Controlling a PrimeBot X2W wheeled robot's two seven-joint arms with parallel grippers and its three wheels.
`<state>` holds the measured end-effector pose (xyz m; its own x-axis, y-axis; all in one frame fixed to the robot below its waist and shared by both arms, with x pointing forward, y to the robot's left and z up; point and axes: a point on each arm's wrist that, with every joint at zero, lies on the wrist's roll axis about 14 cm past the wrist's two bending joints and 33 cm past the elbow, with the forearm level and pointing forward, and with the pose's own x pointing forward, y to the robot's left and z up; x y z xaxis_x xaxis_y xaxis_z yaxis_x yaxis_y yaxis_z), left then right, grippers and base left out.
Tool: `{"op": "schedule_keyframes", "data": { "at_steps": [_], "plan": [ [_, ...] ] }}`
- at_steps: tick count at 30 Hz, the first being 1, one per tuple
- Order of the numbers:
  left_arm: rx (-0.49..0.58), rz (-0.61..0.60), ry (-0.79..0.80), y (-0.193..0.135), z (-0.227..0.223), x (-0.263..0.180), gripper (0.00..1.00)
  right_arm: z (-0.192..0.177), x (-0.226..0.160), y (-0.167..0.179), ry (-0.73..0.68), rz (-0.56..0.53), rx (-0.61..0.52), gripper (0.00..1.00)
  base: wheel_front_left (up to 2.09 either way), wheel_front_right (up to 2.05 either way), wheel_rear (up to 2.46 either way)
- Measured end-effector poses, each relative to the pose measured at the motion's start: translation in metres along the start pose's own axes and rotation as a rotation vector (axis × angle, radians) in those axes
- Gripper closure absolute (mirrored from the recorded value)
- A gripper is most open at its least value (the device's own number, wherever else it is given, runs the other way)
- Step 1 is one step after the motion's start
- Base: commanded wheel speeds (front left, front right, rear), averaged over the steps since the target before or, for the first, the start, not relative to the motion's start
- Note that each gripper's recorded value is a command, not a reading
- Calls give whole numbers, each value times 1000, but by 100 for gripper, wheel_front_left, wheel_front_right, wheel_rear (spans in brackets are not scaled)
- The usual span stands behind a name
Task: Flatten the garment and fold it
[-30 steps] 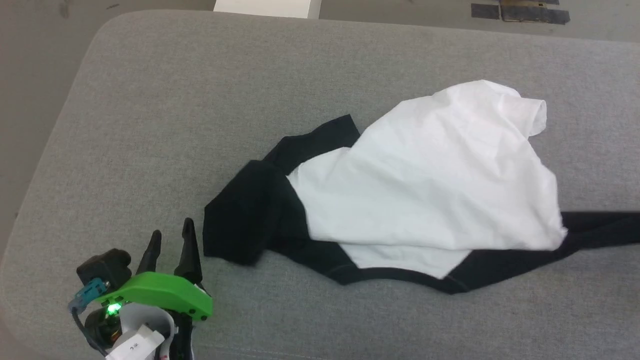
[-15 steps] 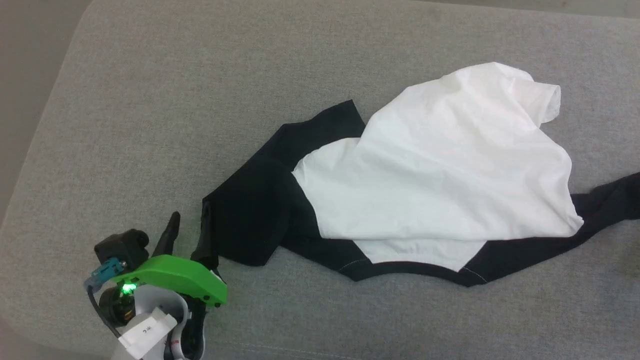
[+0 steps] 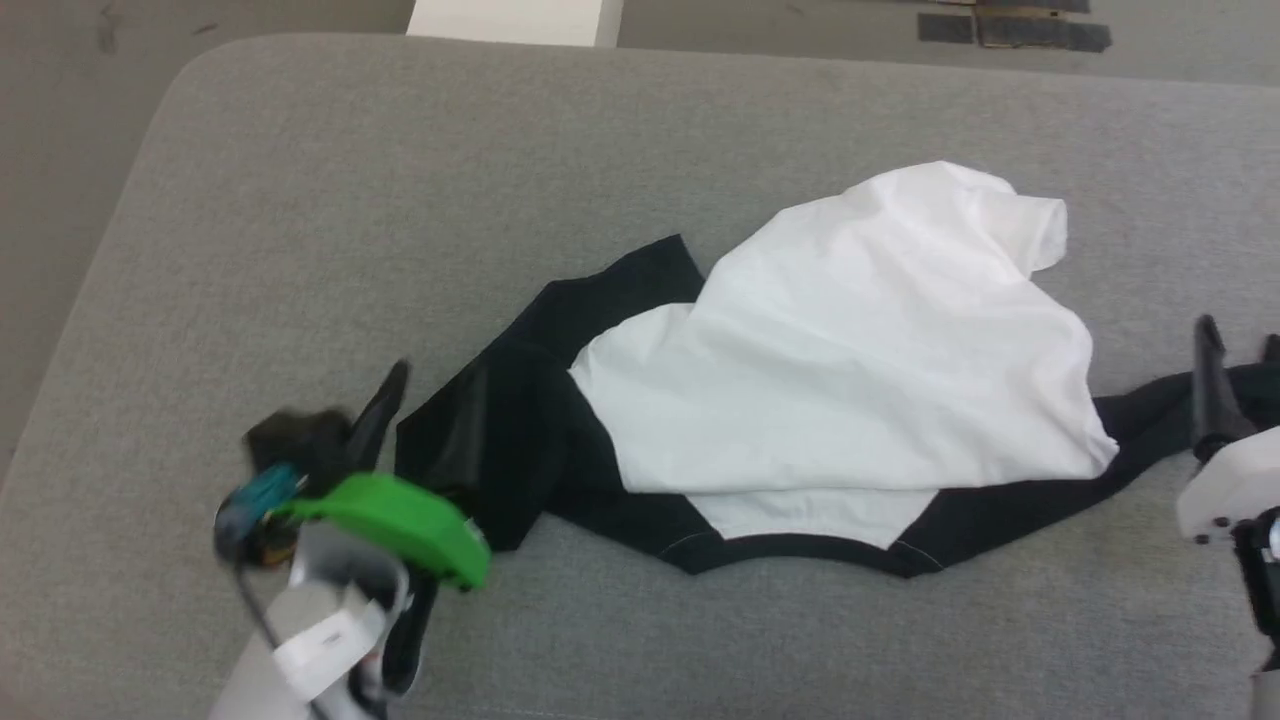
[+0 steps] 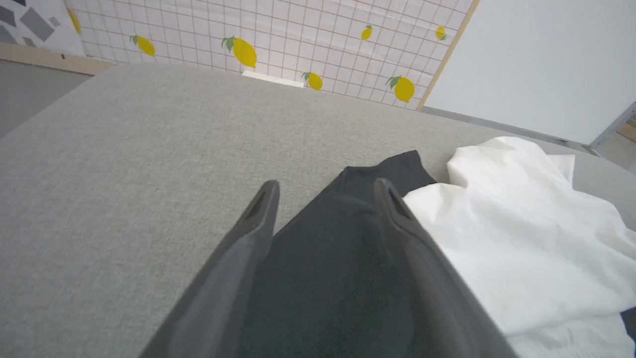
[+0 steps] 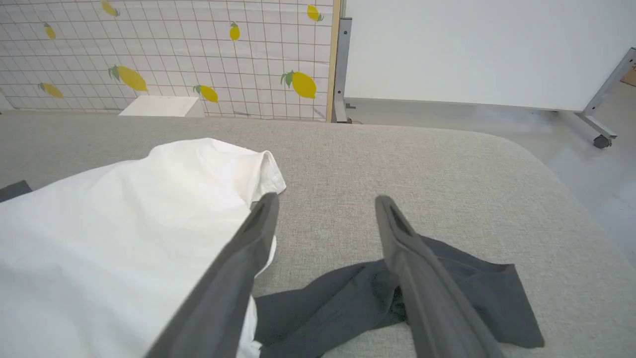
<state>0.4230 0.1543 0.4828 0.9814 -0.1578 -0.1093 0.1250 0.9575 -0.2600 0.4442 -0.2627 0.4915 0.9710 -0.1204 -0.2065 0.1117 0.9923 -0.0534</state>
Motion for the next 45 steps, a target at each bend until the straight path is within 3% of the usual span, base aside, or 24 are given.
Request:
{"op": "schedule_keyframes", "data": {
  "at_steps": [9,17,21,28,30,31,32,38,45],
  "plan": [
    [204,-366,26,-100,17,56,0,35,-27,64,-245,178,49,0,0,0,0],
    [306,-520,260,-156,-32,101,0,2,-42,80,-206,209,102,0,0,0,0],
    [393,-539,390,-163,-54,123,0,-12,-45,79,-175,200,117,0,0,0,0],
    [576,-481,707,-134,-109,150,0,-18,-45,65,-173,152,128,0,0,0,0],
    [566,-497,814,-136,-126,146,0,-23,-46,56,-165,126,140,0,0,0,0],
    [557,-509,845,-140,-128,146,42,-25,-47,53,-159,116,142,0,0,0,0],
    [546,-531,875,-145,-130,147,100,-28,-47,50,-155,104,145,0,0,0,0],
    [634,-675,832,-156,-125,157,100,-38,-46,32,-138,47,160,0,0,0,0],
    [729,-616,527,-130,-70,232,100,-54,-42,25,-94,19,168,0,0,0,0]
  ]
}}
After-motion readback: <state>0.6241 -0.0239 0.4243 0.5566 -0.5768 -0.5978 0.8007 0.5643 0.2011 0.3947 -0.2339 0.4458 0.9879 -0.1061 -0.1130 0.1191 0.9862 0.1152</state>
